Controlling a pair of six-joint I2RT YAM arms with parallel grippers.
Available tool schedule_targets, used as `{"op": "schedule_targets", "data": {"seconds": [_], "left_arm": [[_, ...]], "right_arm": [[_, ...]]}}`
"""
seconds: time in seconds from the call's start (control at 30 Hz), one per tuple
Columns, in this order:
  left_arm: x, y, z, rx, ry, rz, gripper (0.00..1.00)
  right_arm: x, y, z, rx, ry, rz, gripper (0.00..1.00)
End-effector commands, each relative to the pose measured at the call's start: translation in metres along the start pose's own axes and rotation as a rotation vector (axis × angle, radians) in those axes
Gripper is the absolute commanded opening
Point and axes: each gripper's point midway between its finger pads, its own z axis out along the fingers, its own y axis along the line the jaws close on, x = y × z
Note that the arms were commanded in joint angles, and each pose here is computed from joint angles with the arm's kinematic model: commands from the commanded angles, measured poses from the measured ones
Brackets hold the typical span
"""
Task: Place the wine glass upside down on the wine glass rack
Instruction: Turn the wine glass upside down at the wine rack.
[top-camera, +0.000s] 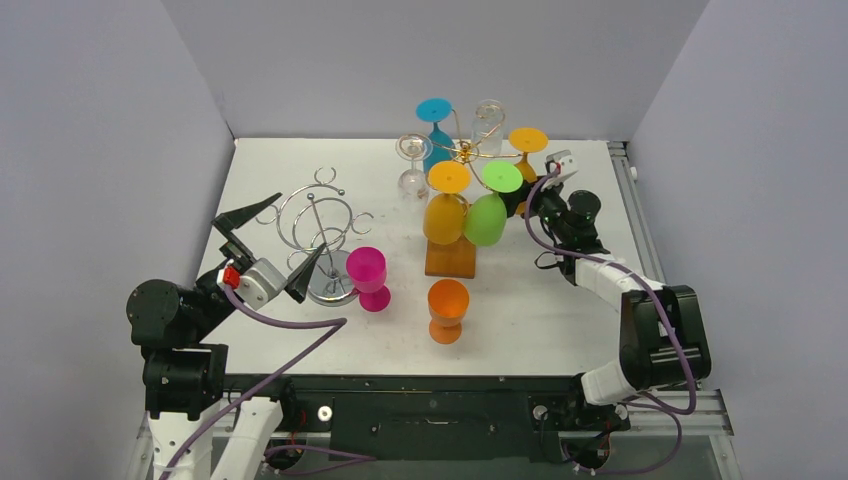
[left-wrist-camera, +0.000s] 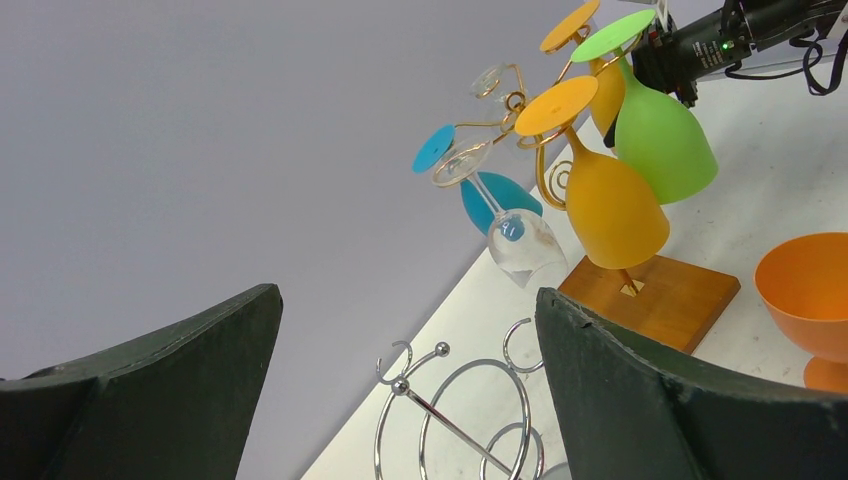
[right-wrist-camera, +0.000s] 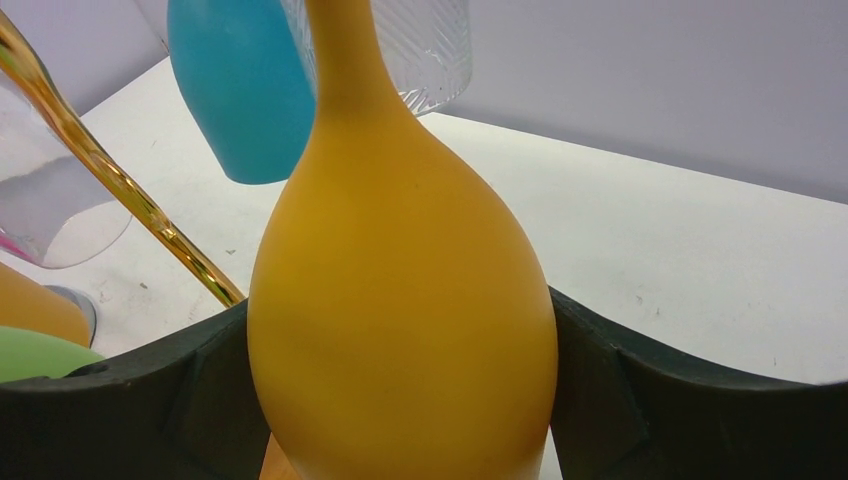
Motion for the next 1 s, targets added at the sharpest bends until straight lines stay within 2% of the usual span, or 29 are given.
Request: {"op": "schedule_targets", "data": {"seconds": [0.0,0.6,0.97], "left_arm": [[0.001,0.003,0.0,-0.014,0.006,-0.003,0.96],[0.007,-0.003,0.0,0.007,0.017,-0.018,0.96],[0.005,-0.002,-0.002,0.0,0.023,-0.005,0.96]], "right_arm": [[0.008,-0.008,0.006,0.024,0.024,0.037,0.79],[0.071,0.021,-0.012,-0.038,0.249,0.125,0.8],[0.105,0.03,-0.032,0.022,0.361,0.218,0.81]]}}
